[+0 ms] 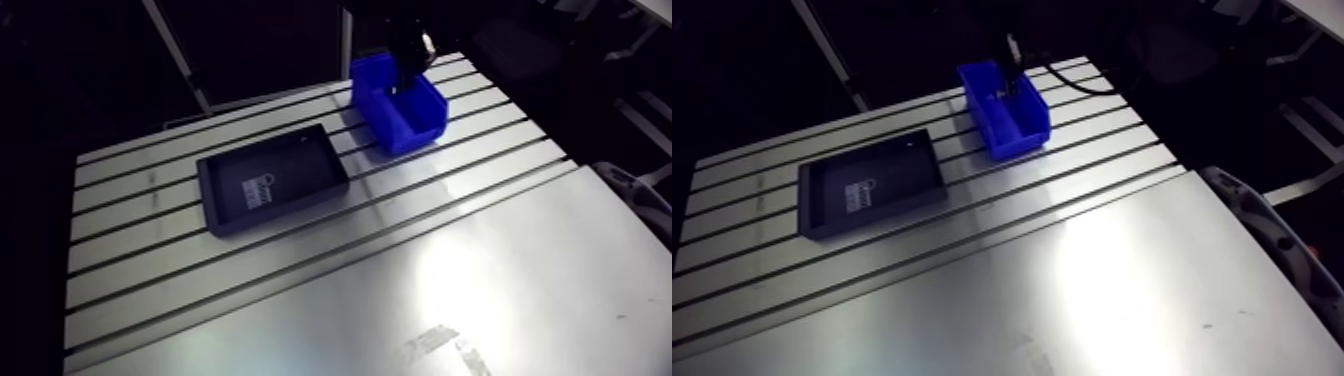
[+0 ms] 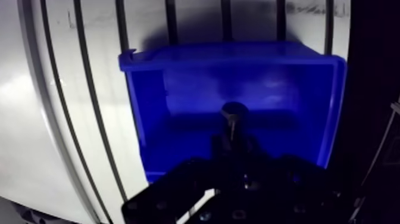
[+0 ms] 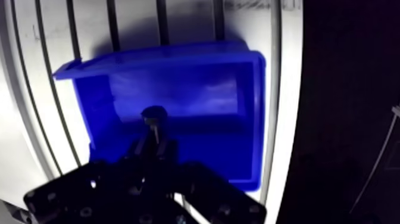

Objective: Pick up the M10 bolt from the tray and put it into the blue bin.

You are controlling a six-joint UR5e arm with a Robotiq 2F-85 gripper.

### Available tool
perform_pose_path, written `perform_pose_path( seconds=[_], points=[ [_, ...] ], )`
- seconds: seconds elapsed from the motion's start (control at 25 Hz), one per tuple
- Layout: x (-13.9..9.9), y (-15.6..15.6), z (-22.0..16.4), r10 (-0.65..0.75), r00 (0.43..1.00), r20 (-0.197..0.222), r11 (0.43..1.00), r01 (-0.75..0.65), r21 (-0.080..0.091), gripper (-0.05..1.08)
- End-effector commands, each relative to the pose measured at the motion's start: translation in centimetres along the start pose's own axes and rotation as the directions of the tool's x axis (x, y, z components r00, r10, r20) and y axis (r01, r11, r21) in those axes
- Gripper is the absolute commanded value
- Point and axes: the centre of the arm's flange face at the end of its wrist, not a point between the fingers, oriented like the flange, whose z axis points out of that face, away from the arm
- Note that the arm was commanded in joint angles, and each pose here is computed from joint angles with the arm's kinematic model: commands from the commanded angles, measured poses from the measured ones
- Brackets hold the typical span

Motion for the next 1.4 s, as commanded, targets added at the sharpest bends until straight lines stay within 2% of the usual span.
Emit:
perform_pose_path(
  seconds=[0.04,0.24,0.28,0.4,0.44,0.52,0.68,0.76,0.84,0.88,0.92,0.96,1.16,1.36,1.4],
  points=[
    [0.7,0.4,1.8,0.011,1.000,0.007,1.000,-0.011,0.018,1.04],
    [0.9,0.2,2.2,0.014,1.000,0.005,1.000,-0.015,0.026,1.04],
    [0.9,0.3,2.2,0.018,1.000,0.008,1.000,-0.018,0.022,1.03],
    [0.8,0.1,2.6,0.017,1.000,0.023,0.999,-0.018,0.028,1.03],
    [0.8,0.1,2.5,0.018,1.000,0.026,0.999,-0.019,0.026,1.03],
    [0.8,0.3,3.3,0.017,1.000,0.025,0.999,-0.017,0.034,1.03],
    [0.7,0.4,3.3,0.018,0.999,0.035,0.999,-0.019,0.026,1.02],
    [0.7,0.5,3.9,0.020,0.999,0.036,0.999,-0.021,0.035,1.01],
    [0.9,0.5,4.1,0.025,0.999,0.035,0.999,-0.027,0.038,0.99],
    [1.0,0.5,4.1,0.025,0.999,0.034,0.999,-0.026,0.039,0.86],
    [1.3,0.6,4.0,0.021,0.999,0.035,0.999,-0.022,0.035,0.43],
    [1.5,0.6,4.0,0.026,0.999,0.038,0.999,-0.027,0.033,0.10],
    [2.1,0.7,3.6,0.024,0.999,0.036,0.999,-0.025,0.025,0.02],
    [2.0,-0.2,0.7,0.030,0.999,0.030,0.999,-0.031,0.015,0.01],
    [1.9,-0.7,-0.3,0.031,0.999,0.027,0.999,-0.032,0.018,0.01]
  ],
)
